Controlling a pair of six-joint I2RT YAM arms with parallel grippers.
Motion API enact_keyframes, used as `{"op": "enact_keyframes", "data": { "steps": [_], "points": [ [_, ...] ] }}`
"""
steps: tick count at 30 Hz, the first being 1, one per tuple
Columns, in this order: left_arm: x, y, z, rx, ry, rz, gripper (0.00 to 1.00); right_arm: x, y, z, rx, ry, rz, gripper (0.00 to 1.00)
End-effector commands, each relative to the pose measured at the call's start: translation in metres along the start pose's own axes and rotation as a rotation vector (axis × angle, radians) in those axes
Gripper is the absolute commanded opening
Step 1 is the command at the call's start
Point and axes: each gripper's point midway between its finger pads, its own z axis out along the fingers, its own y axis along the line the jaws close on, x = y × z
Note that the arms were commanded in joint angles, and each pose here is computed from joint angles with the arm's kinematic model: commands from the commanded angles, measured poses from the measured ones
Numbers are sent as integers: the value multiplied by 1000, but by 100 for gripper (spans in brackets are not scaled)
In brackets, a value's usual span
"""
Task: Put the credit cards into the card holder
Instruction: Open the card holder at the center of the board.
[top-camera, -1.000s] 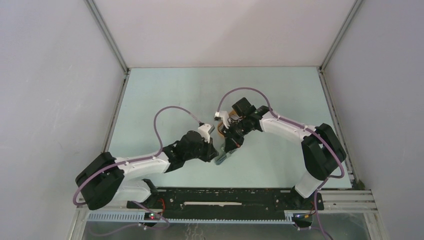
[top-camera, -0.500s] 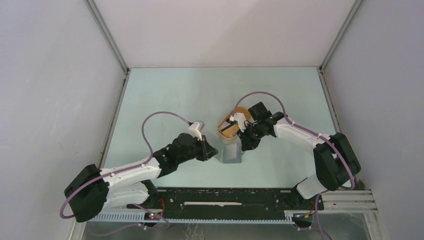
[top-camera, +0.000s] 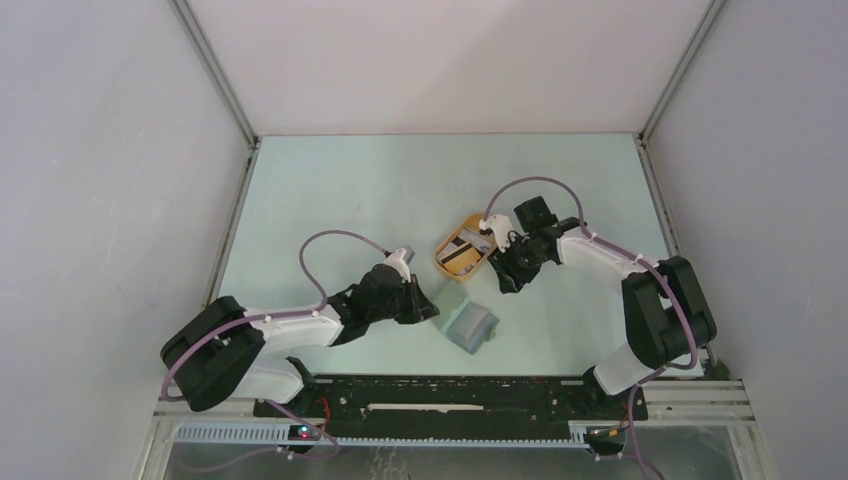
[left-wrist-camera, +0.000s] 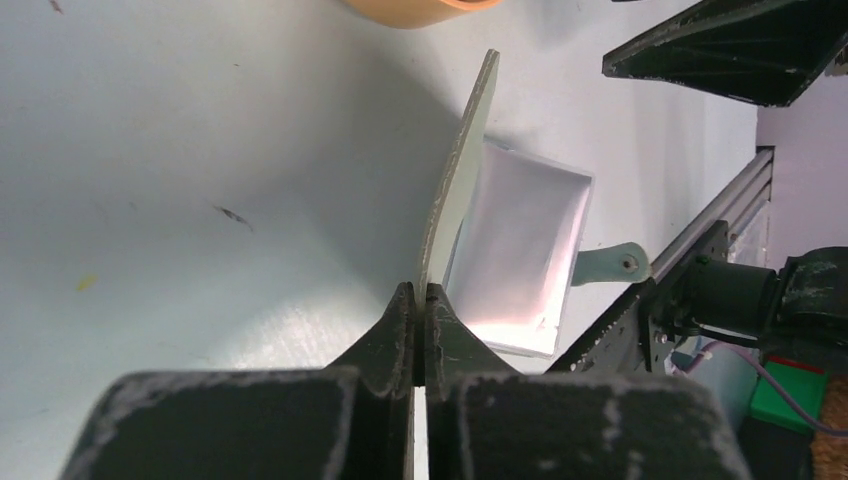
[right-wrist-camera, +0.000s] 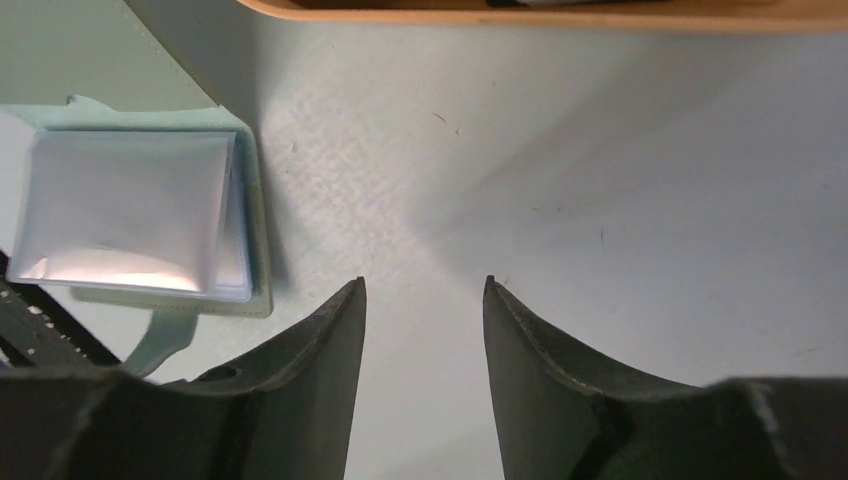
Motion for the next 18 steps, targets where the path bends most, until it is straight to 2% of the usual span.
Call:
{"op": "enact_keyframes", "data": {
  "steps": [1,6,9,11,15,18],
  "points": [
    [-4,-16,1,64,1,-22,0,-21,10,-29,-83,-125,27,56],
    [-8,-19,-2,71,-16,-19,0,-43,81,-74,-442,-318,-57,56],
    [-14,-20,-6,66,-47,-24,0,-33,113,-75,-584,-320,-149,54],
    [-17,-19,-8,61,-64,-32,0,-21,117,-63,-587,-281,-208,51],
    [-15,-13,-10,43,-80,-60,0,-2,115,-46,-558,-255,-364,37],
    [-13,-9,-11,37,-85,-77,0,6,114,-33,-487,-242,-527,33]
  ]
}}
